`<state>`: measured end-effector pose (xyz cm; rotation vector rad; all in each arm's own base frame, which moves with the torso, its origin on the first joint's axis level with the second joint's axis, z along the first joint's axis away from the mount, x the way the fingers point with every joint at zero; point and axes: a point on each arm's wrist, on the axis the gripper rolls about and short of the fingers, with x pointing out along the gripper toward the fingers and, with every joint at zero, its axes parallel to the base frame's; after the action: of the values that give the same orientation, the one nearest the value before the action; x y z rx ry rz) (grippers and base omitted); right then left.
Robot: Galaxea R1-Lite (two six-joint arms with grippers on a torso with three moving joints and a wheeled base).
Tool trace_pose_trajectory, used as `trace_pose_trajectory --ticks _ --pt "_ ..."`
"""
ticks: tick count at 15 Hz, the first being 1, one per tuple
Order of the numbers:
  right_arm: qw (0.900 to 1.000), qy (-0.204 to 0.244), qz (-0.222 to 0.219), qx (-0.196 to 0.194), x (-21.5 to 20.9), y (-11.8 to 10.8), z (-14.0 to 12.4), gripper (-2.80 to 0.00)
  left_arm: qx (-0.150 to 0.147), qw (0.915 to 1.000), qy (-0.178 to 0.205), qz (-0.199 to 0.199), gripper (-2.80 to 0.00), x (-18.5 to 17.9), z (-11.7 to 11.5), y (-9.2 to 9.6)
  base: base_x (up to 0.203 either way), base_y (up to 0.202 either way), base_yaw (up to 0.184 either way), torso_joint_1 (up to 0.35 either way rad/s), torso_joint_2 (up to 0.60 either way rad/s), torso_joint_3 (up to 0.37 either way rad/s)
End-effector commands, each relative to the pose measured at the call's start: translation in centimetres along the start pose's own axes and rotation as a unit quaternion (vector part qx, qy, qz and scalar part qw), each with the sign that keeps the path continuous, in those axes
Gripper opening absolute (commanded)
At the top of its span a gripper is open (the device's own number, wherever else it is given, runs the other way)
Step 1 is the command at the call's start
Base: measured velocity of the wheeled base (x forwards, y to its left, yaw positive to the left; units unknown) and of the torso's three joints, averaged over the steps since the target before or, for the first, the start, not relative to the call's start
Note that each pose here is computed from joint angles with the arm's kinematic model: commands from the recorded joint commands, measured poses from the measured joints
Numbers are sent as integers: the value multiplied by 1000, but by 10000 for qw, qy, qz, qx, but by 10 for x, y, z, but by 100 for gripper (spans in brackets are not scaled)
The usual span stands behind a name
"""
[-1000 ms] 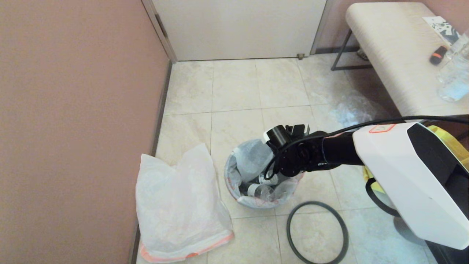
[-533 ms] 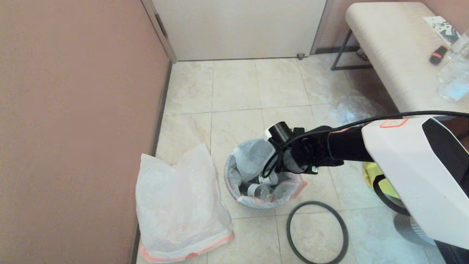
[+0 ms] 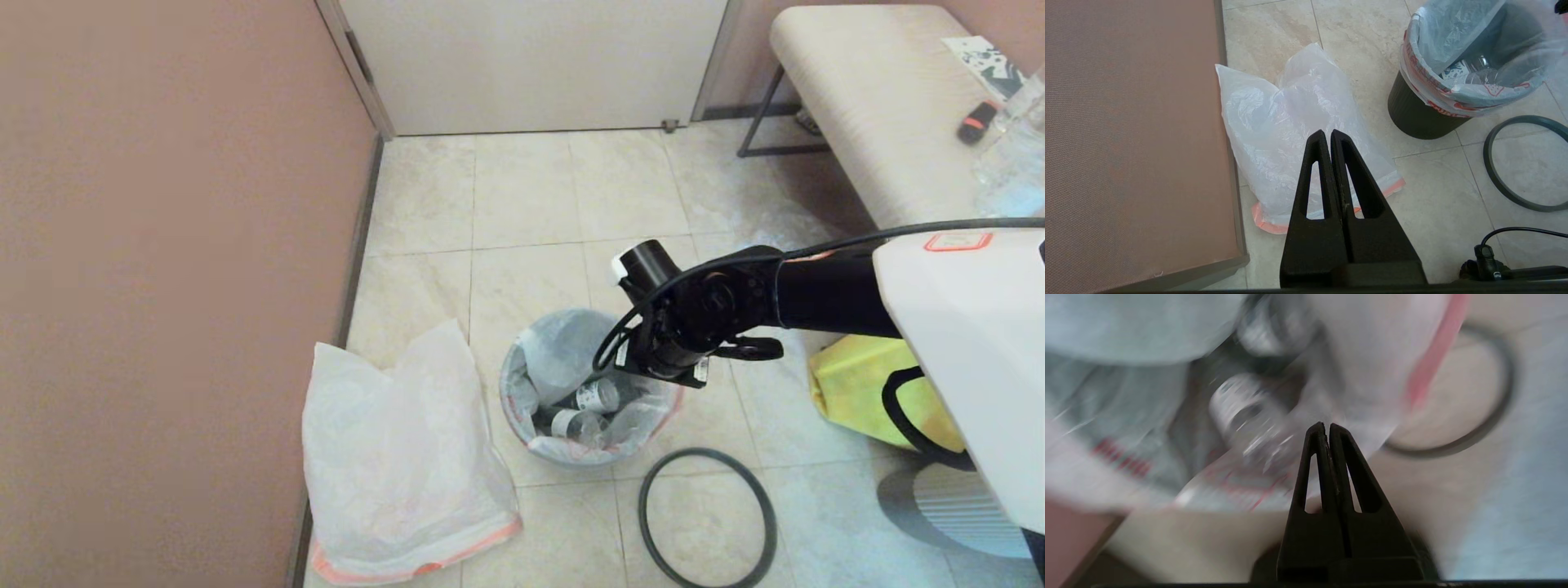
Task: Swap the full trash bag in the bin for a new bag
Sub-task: Place the trash bag on the floor
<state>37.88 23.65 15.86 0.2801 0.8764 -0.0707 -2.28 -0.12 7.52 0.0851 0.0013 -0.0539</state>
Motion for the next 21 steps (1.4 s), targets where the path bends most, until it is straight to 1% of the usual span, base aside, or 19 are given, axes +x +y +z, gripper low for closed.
trace_pose_trajectory --ticks 1,4,6,7,9,10,11,12,13,14,15,16,17,18,19,21 --pt "9986 384 344 124 5 -5 3 -280 4 10000 -3 0 -280 0 0 0 0 0 0 0 0 0" --pt "9983 415 301 282 1 -16 11 -280 4 10000 -3 0 -280 0 0 0 0 0 0 0 0 0" --pt "9971 454 189 587 7 -41 29 -280 4 10000 -3 0 -280 0 0 0 0 0 0 0 0 0" --pt "9943 653 383 753 10 -55 38 -280 4 10000 -2 0 -280 0 0 0 0 0 0 0 0 0" --pt "9816 1136 1045 1126 13 -95 63 -280 4 10000 -3 0 -280 0 0 0 0 0 0 0 0 0" --pt "9758 1279 1315 1191 15 -113 72 -280 4 10000 -1 0 -280 0 0 0 0 0 0 0 0 0" --pt "9681 1460 1670 1168 20 -132 80 -280 4 10000 -3 0 -280 0 0 0 0 0 0 0 0 0" --pt "9589 1666 2034 1063 30 -145 82 -280 4 10000 -3 0 -280 0 0 0 0 0 0 0 0 0" --pt "9473 1863 2407 998 42 -157 83 -280 4 10000 -3 0 -280 0 0 0 0 0 0 0 0 0" --pt "9304 2059 2853 1023 55 -167 85 0 4 10000 -3 0 -280 0 0 0 0 0 0 0 0 0" --pt "9133 2203 3267 1032 70 -178 85 0 4 10000 -3 0 -280 0 0 0 0 0 0 0 0 0" --pt "9072 2192 3478 894 86 -185 82 0 4 10000 -3 0 -280 0 0 0 0 0 0 0 0 0" --pt "9060 2171 3566 704 99 -188 78 0 4 10000 -2 0 -280 0 0 0 0 0 0 0 0 0" --pt "9063 2097 3646 407 112 -190 73 0 4 10000 -3 0 -280 0 0 0 0 0 0 0 0 0" --pt "9073 1945 3723 210 122 -192 72 0 4 10000 -3 0 -280 0 0 0 0 0 0 0 0 0" --pt "9082 1714 3818 82 136 -194 72 0 4 10000 -3 0 -280 0 0 0 0 0 0 0 0 0"
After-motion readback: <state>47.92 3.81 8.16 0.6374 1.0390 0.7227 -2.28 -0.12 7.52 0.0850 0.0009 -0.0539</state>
